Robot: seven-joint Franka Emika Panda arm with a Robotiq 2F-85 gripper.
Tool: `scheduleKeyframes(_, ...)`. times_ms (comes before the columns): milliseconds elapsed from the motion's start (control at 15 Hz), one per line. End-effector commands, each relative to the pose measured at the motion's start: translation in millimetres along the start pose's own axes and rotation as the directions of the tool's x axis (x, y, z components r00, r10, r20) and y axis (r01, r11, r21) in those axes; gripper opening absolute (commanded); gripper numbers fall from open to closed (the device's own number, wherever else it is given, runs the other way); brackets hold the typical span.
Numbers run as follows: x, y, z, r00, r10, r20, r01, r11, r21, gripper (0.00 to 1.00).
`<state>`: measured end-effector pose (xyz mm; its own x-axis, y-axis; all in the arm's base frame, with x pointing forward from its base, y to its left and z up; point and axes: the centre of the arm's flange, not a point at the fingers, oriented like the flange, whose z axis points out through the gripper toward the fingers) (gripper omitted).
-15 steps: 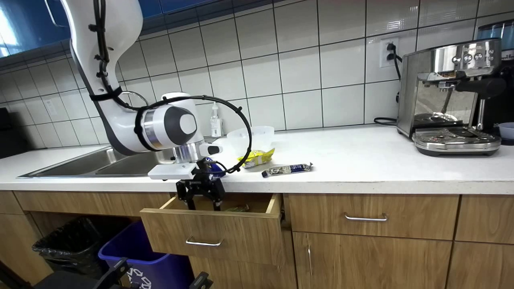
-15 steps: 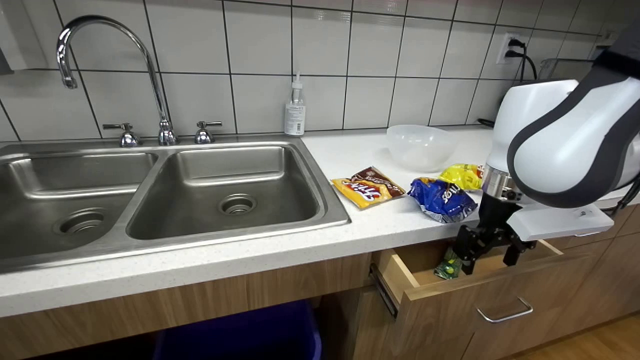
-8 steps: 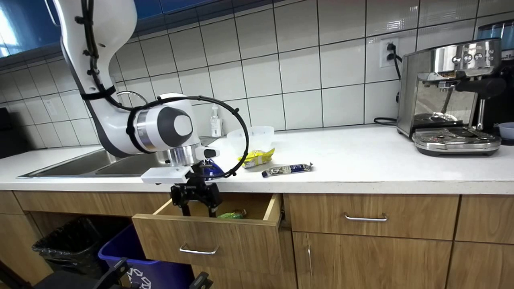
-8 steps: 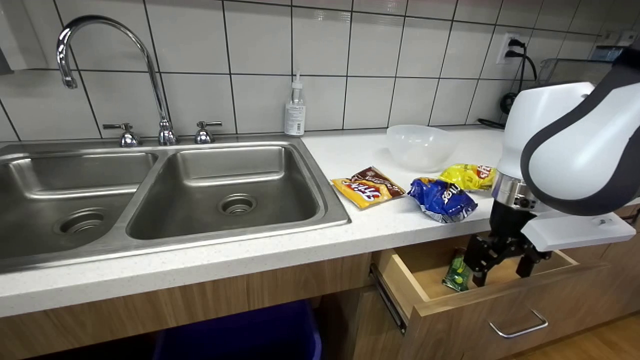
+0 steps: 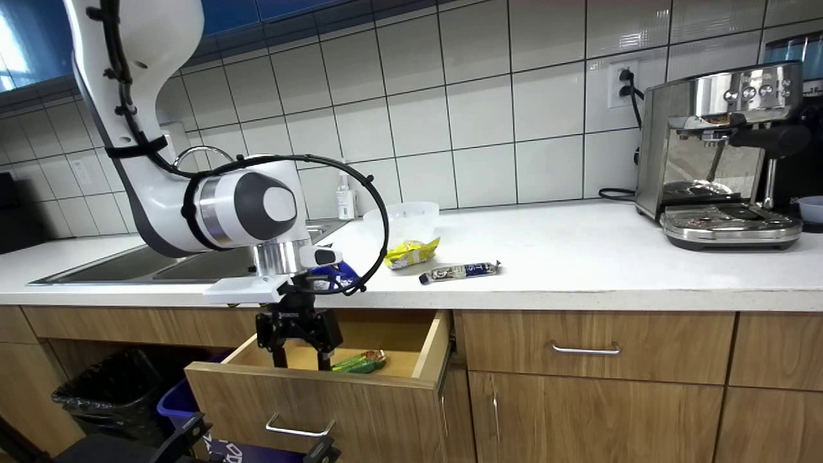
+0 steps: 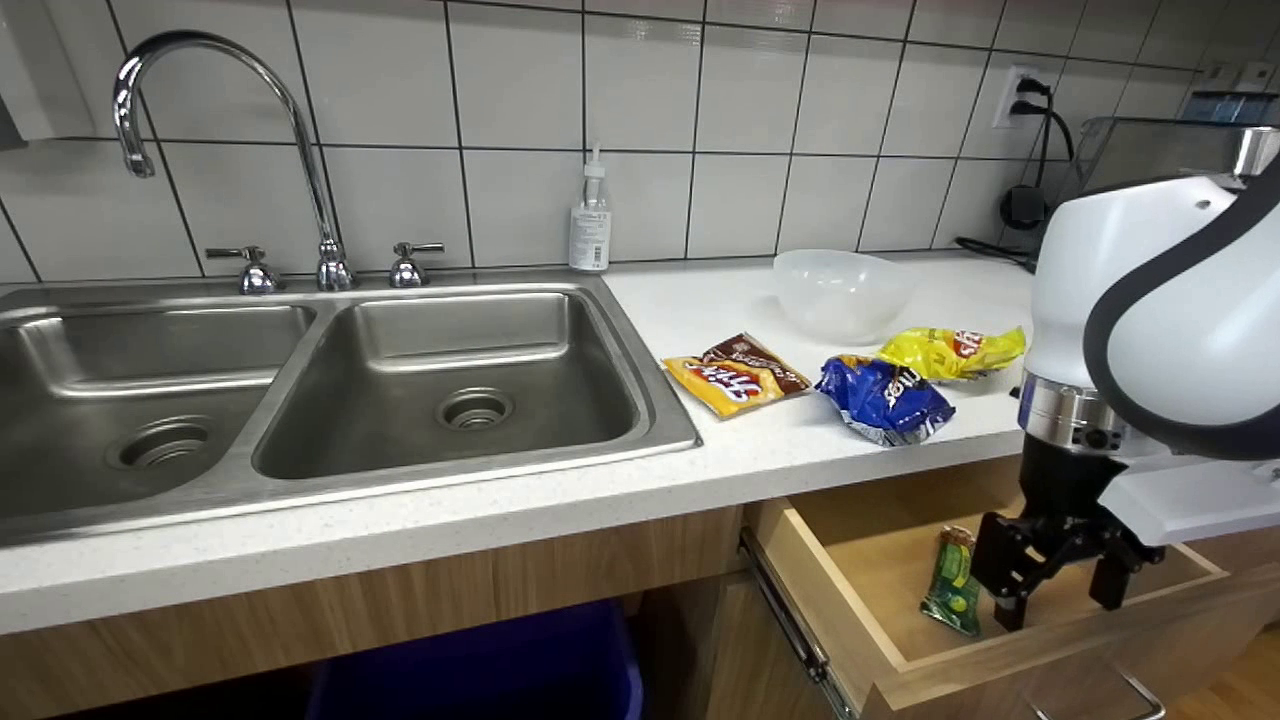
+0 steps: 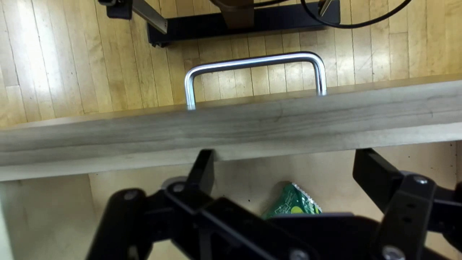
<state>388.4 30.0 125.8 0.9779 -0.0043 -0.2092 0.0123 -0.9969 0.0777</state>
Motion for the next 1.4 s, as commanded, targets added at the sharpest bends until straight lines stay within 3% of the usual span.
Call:
scheduleKeyframes(0, -23, -3, 1, 0.998, 0.003, 0.062, -0.002, 1.000, -0.011, 1.00)
scheduleKeyframes(1000, -11, 2, -70, 1.000, 0.001, 0.002, -0.001, 1.000, 0.001, 1.00)
scheduleKeyframes(1333, 2, 0, -105, 0.997, 0.021, -0.070, -0.019, 1.000, 0.019, 1.00)
